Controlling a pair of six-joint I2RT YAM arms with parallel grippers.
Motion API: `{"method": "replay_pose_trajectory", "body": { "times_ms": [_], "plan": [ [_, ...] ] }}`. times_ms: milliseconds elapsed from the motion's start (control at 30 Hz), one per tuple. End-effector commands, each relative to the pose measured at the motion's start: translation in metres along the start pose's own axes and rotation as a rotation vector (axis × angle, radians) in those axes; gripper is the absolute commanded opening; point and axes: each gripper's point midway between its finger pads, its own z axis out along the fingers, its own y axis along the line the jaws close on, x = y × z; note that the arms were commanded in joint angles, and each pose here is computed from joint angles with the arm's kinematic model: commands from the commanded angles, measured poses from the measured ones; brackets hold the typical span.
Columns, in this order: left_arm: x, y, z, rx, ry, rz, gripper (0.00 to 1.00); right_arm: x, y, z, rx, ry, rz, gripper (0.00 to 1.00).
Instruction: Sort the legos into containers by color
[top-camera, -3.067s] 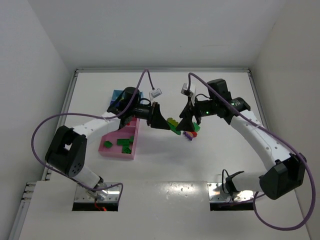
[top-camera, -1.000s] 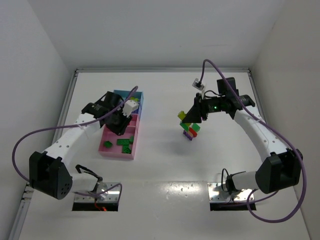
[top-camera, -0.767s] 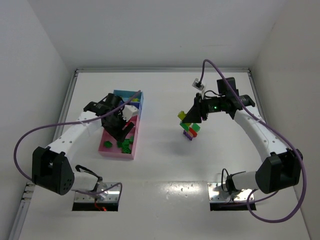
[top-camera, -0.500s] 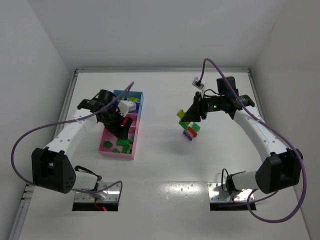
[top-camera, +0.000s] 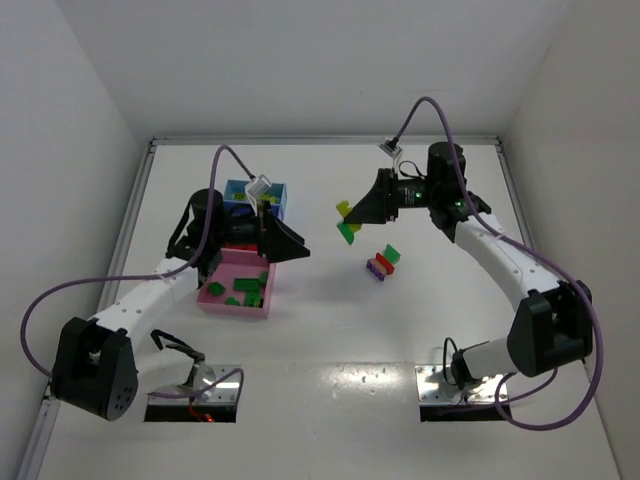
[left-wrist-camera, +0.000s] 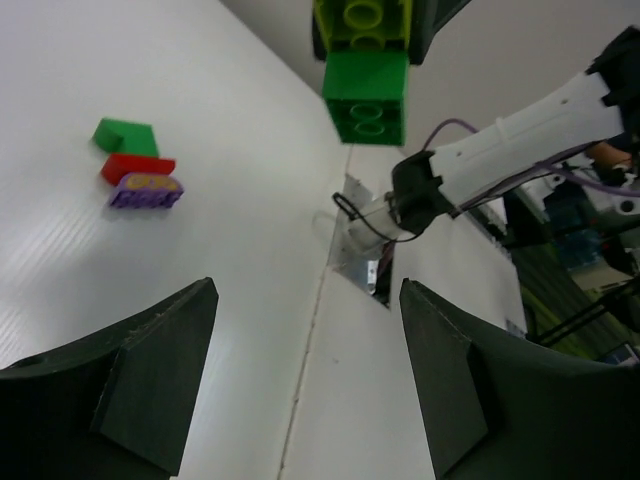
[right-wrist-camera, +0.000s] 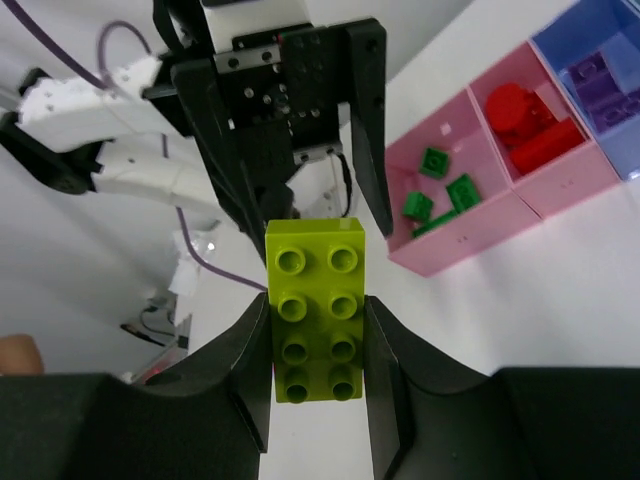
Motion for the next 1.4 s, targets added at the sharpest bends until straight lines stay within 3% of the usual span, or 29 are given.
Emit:
{"method": "replay_pose_trajectory", "body": {
  "times_ms": [0,300,733,833,867,933,1067,1300,1367],
  "plan": [
    [-0.051,-0.048,0.008,0.16,-0.149,0.12,0.8,-0.018,0.027,0.008,-0.098,-0.031,-0.011,0.09],
    [-0.067,-0.068,0.03,0.239,-0.159,0.125,0.8,-0.016,0.029,0.021,-0.121,-0.009,-0.017,0.09],
    [-0.068,-0.058,0.047,0.231,-0.126,0.096,0.8,-0.018,0.034,0.027,-0.14,-0.002,-0.037,0.09],
    [-0.066,-0.056,0.05,0.228,-0.109,0.084,0.71,-0.016,0.037,0.029,-0.147,0.004,-0.037,0.09],
    [-0.068,-0.057,0.051,0.228,-0.111,0.097,0.6,-0.016,0.037,0.029,-0.147,0.004,-0.037,0.09],
    [-0.065,-0.054,0.051,0.218,-0.101,0.088,0.49,-0.016,0.037,0.029,-0.147,0.004,-0.037,0.09],
    [-0.059,-0.047,0.052,0.19,-0.072,0.072,0.16,-0.023,0.033,0.024,-0.133,-0.014,-0.054,0.09],
    [-0.028,-0.044,0.031,0.108,0.007,0.134,0.15,-0.039,0.02,0.005,-0.062,-0.034,-0.147,0.09],
    [-0.006,-0.023,0.017,0.005,0.117,0.177,0.15,-0.038,0.014,0.001,-0.019,-0.029,-0.17,0.09]
  ]
}}
